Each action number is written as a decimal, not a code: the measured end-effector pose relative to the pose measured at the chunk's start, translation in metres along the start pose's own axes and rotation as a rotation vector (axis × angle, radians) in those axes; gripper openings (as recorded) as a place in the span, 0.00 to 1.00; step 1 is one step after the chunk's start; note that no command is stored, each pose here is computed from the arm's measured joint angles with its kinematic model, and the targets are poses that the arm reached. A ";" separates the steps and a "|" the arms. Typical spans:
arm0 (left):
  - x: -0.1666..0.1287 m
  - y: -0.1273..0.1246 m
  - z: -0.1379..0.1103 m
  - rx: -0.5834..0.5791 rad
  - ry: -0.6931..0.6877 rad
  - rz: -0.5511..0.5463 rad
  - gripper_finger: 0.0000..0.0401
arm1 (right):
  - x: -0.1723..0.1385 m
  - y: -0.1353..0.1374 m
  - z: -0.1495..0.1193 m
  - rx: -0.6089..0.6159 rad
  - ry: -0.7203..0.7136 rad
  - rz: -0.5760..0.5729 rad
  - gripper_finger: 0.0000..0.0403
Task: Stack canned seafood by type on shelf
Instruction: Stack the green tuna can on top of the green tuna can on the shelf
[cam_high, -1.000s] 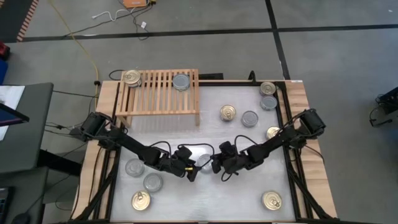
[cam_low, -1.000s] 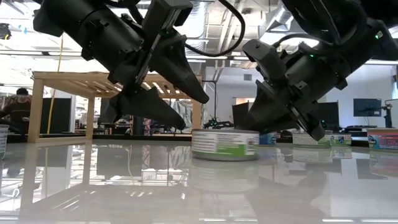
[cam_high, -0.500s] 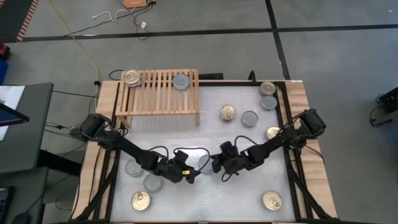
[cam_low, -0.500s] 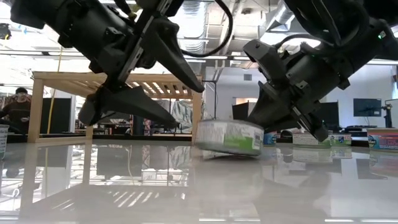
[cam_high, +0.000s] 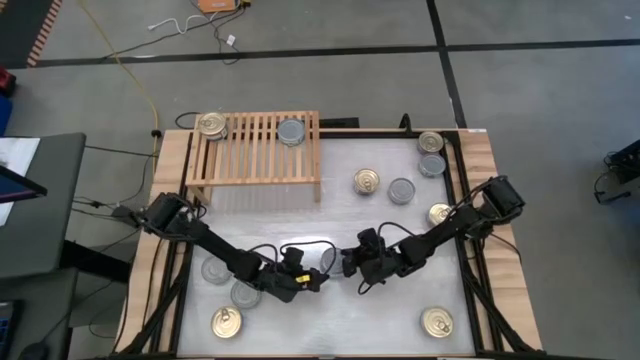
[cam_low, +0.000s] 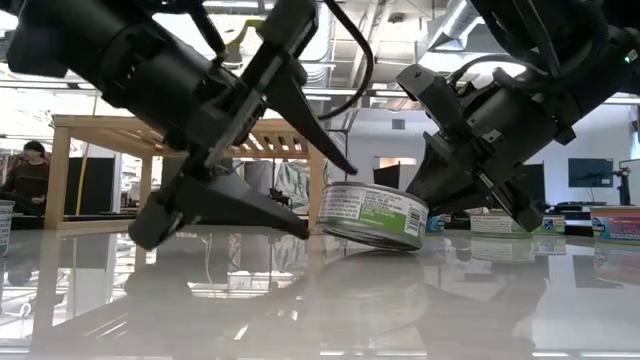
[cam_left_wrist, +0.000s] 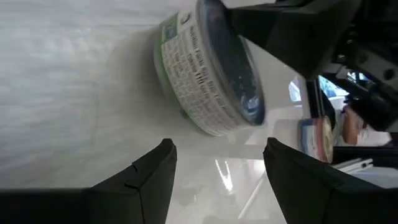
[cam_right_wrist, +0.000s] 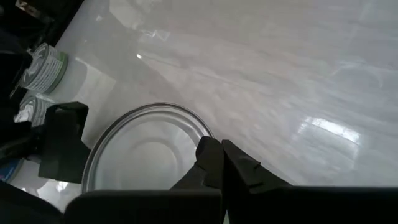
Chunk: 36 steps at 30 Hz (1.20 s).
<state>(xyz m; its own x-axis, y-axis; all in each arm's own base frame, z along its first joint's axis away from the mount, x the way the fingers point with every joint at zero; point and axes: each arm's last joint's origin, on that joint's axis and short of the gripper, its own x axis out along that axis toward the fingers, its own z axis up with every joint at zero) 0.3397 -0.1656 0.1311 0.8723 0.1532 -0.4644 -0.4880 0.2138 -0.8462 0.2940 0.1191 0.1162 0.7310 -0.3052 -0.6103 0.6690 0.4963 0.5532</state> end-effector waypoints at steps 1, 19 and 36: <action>0.000 0.000 0.000 -0.003 -0.002 0.002 0.57 | 0.000 0.000 0.000 0.000 0.000 0.000 0.05; 0.009 -0.004 0.017 -0.055 -0.112 -0.016 0.57 | 0.000 -0.001 0.000 -0.004 -0.008 -0.003 0.05; 0.004 -0.002 0.006 -0.071 -0.037 0.004 0.57 | 0.000 0.001 0.000 0.004 -0.001 0.006 0.05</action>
<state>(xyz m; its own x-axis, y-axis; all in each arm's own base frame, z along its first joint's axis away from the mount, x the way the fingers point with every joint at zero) 0.3437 -0.1595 0.1321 0.8681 0.1900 -0.4585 -0.4866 0.1439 -0.8617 0.2944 0.1192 0.1166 0.7349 -0.3035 -0.6065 0.6655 0.4945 0.5591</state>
